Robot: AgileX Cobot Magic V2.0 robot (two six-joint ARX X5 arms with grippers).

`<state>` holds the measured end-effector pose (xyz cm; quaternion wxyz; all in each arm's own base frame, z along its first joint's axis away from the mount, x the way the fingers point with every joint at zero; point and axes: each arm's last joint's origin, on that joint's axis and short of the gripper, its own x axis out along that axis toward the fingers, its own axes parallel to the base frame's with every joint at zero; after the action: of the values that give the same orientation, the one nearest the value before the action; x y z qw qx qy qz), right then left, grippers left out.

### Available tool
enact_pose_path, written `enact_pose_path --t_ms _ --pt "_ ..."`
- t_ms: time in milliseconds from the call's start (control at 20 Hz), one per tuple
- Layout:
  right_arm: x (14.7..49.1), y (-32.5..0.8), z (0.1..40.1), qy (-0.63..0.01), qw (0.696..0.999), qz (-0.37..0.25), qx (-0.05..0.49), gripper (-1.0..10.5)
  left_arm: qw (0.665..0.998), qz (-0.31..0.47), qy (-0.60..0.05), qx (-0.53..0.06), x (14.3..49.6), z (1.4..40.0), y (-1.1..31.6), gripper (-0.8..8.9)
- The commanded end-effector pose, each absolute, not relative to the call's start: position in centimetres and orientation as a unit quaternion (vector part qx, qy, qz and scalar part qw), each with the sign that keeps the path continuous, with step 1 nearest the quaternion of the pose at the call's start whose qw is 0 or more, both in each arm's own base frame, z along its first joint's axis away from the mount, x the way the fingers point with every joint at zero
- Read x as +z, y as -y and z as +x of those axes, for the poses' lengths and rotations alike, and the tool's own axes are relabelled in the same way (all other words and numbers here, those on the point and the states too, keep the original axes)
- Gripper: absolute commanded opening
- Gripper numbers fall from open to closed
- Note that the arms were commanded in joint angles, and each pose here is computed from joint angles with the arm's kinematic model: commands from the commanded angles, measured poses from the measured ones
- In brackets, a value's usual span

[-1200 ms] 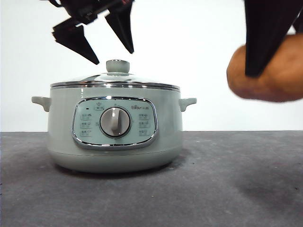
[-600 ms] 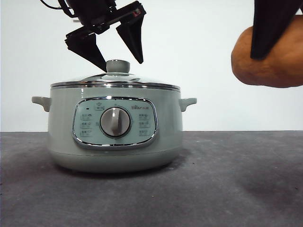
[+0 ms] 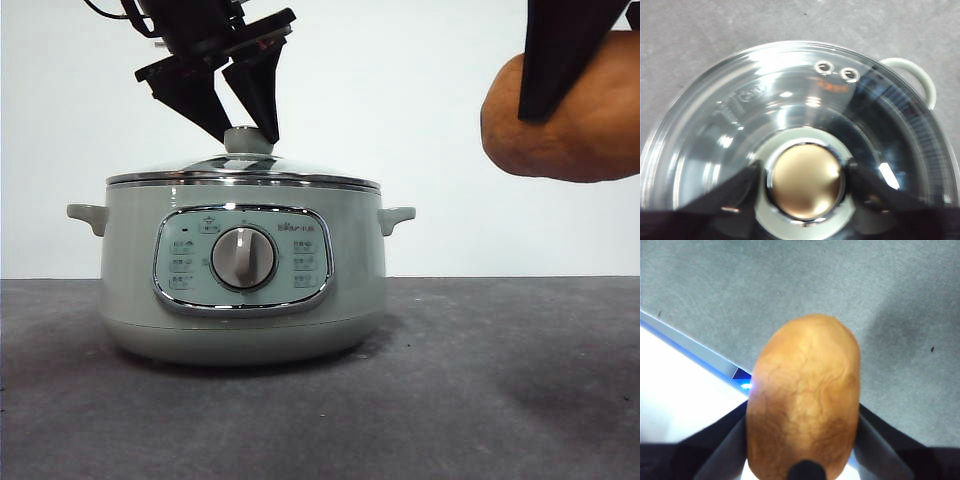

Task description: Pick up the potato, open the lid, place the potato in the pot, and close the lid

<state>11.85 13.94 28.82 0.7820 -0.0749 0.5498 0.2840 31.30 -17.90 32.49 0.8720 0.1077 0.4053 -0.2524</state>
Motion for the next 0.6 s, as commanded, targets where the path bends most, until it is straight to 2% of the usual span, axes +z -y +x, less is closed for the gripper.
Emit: enact_pose_path --t_ms 50,150,400,600 --pt "28.9 -14.0 11.9 -0.548 0.783 -0.076 0.286 0.0 0.871 0.115 -0.404 -0.256 32.2 31.5 18.3 0.92" --pt "28.9 -14.0 11.9 -0.548 0.783 -0.076 0.286 0.0 0.871 0.115 -0.403 -0.255 32.2 31.5 18.3 -0.18" --pt "28.9 -14.0 11.9 -0.547 0.783 -0.075 0.286 0.0 0.88 0.116 -0.384 -0.255 33.2 31.5 18.2 -0.13" --pt "29.1 -14.2 12.2 -0.535 0.798 -0.06 0.271 0.0 0.887 0.114 -0.364 -0.259 37.0 30.9 17.9 -0.13"
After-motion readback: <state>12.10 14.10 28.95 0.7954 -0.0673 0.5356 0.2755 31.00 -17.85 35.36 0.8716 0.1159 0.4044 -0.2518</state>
